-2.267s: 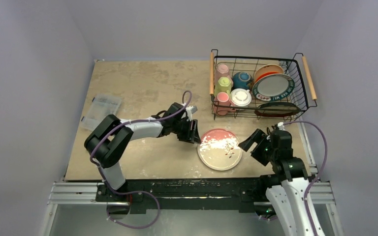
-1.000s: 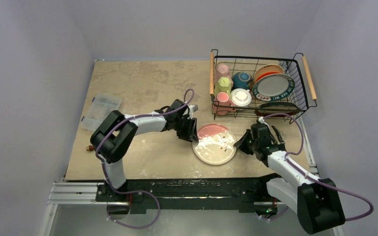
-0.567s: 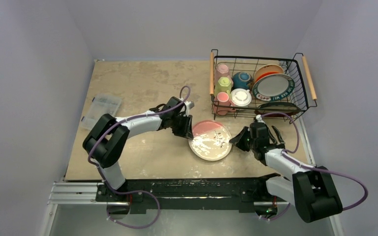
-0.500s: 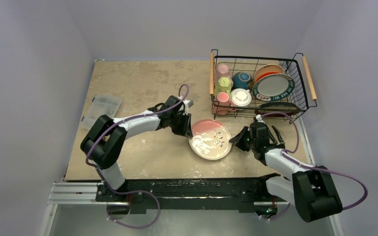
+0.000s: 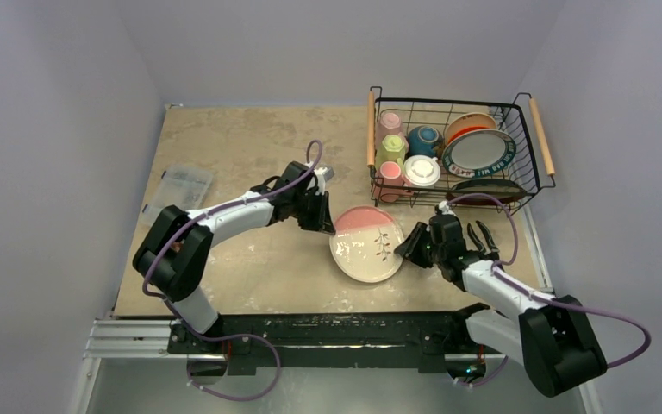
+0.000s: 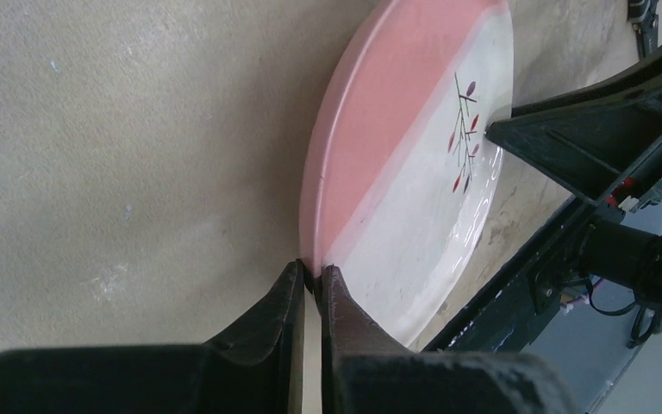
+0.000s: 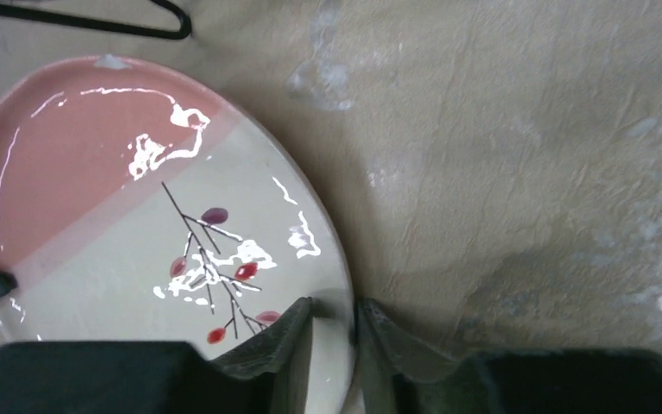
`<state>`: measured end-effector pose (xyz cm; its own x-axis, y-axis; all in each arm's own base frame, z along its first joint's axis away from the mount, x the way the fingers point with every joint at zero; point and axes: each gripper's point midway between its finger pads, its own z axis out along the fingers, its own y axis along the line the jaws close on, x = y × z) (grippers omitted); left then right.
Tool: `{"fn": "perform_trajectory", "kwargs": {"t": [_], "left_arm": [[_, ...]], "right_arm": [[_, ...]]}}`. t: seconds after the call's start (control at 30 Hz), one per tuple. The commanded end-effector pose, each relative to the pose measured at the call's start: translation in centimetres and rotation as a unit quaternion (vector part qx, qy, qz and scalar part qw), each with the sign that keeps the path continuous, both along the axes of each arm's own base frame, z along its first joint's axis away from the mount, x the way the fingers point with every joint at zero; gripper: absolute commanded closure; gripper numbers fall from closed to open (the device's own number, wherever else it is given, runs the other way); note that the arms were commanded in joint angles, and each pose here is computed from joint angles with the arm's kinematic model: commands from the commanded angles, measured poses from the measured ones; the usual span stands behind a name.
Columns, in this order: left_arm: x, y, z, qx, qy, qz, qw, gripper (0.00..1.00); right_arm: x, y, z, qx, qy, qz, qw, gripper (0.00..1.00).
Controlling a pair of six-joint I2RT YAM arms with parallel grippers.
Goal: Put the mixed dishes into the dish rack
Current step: Pick up the plate from the corner of the board.
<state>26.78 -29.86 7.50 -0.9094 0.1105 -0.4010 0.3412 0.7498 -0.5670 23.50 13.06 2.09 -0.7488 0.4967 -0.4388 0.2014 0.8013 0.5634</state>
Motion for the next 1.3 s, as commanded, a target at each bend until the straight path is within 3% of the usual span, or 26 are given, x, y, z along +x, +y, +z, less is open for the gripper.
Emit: {"fn": "perform_trajectory", "kwargs": {"t": [0.0,0.2,0.37,0.53,0.73,0.93,1.1,1.27], "left_arm": [[-1.2,-3.5,6.5,-0.104,-0.017,-0.068,0.992,1.0],[-1.2,-3.3,6.6,-0.106,-0.008,-0.072,0.992,1.0],[-1.3,-3.3,6.8,-0.111,-0.008,-0.077,0.991,1.0],[-1.2,-3.1,6.8,-0.111,-0.008,-0.077,0.991,1.0],[-0.6,-2.1,6.7,-0.111,-0.006,-0.063,0.992,1.0],[-0.3,-1.2,6.6,-0.102,-0.013,-0.048,0.994,1.0],[-0.1,-0.9,6.7,-0.098,-0.015,-0.04,0.994,1.0],[0.0,-0.9,7.0,-0.098,-0.018,-0.04,0.994,1.0]], "right_arm": [[-1.9,0.6,1.1,-0.035,0.027,0.029,0.999,0.65],[-2.0,-0.1,5.5,-0.103,-0.012,0.016,0.994,0.42],[-1.9,1.0,7.4,-0.159,-0.027,0.033,0.986,0.34],[-2.2,2.8,5.9,-0.239,-0.003,0.064,0.969,0.23],[-2.5,5.5,3.3,-0.173,0.003,0.079,0.982,0.16],[-2.9,3.9,2.6,-0.189,0.003,0.063,0.98,0.02],[-2.6,3.0,5.6,-0.181,-0.027,0.045,0.982,0.01],[-2.2,5.2,10.4,-0.084,-0.108,0.065,0.988,0.01]]}}
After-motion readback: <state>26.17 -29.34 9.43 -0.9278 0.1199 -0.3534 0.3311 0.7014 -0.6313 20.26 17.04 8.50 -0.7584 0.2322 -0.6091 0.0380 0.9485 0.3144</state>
